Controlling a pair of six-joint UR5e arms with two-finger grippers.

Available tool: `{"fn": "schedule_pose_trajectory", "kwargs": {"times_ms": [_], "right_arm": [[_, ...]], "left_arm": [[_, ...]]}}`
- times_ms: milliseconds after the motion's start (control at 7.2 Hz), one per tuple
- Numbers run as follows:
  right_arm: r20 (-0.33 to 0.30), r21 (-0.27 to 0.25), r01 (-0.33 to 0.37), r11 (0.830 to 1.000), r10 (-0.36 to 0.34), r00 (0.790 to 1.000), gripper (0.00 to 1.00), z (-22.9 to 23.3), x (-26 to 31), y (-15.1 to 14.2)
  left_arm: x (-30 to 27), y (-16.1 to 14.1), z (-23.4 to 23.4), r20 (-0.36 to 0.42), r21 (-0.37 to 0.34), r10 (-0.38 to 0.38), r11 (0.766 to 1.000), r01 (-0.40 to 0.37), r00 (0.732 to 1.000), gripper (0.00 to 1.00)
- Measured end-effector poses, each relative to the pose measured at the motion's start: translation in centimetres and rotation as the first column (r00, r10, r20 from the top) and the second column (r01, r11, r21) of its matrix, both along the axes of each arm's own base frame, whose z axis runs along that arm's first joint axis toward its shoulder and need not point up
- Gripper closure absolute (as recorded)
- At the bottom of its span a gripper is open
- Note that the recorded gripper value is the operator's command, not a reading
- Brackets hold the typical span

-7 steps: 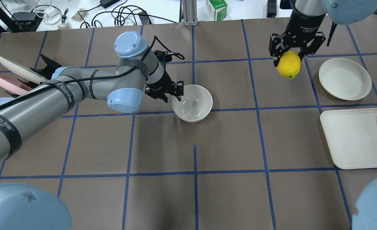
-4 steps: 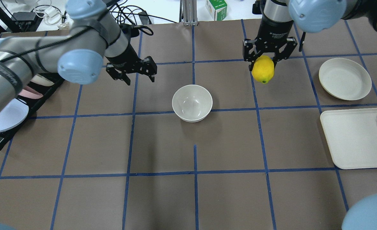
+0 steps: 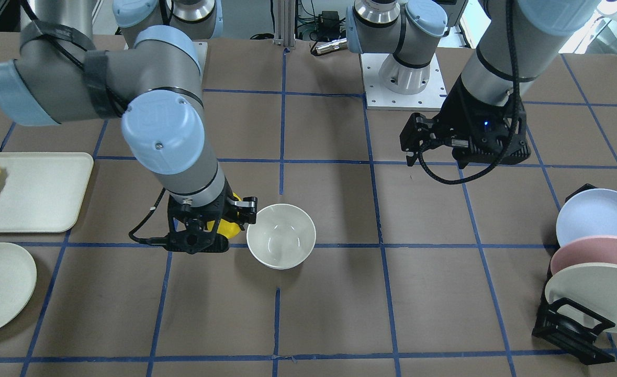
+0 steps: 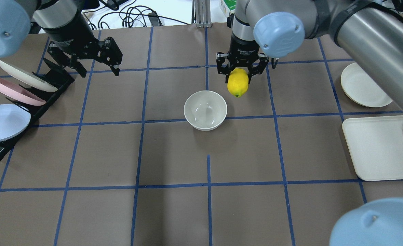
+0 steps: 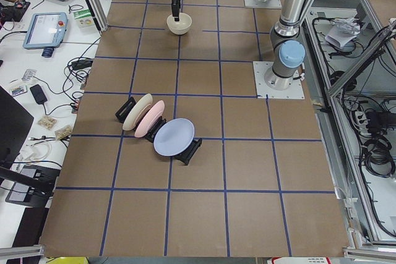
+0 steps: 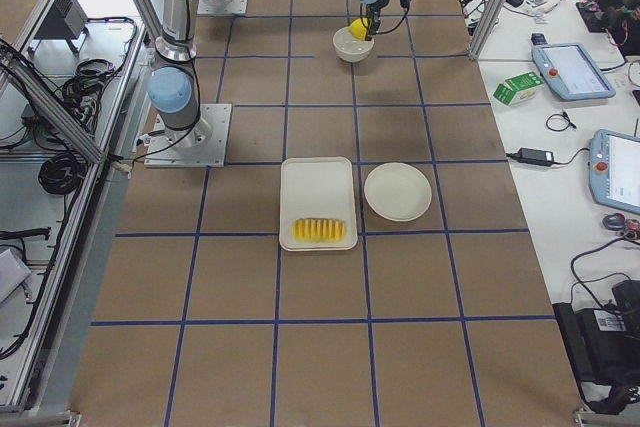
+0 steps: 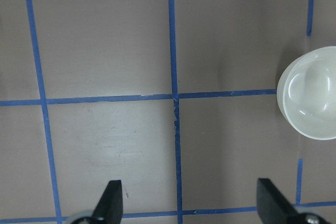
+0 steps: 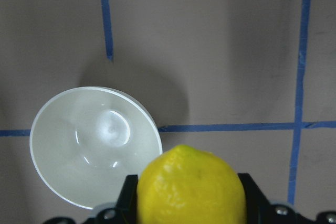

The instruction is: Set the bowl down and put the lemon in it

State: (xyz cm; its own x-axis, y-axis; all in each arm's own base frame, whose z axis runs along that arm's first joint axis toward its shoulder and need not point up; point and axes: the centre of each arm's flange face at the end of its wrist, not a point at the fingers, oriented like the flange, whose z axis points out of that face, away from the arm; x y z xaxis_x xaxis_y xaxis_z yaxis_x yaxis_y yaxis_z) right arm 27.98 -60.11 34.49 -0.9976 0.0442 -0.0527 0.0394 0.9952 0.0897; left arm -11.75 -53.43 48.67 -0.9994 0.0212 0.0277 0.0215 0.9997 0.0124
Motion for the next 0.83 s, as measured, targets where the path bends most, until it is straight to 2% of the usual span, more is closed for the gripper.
{"fn": "schedule_pose_trajectory", "kwargs": {"times_ms": [139, 556, 833], "right_arm": [[-0.003, 0.009, 0.011, 1.000, -0.011, 1.000, 1.00, -1.9, 2.0, 0.1], [0.013, -0.013, 0.014, 1.000, -0.014, 1.000, 1.00, -7.2, 8.5, 0.6], [0.008, 0.009, 0.017, 1.000, -0.017, 1.000, 1.00, -9.9, 9.2, 1.1]], "left_arm": [[-0.1, 0.4, 0.3, 0.001, -0.001, 0.002, 1.000, -0.002, 1.000, 0.11], [-0.3, 0.8, 0.3, 0.000, 0.002, 0.004, 1.000, -0.004, 1.000, 0.11], [-0.3, 0.8, 0.0, 0.001, 0.008, 0.005, 1.000, -0.005, 1.000, 0.10]]}}
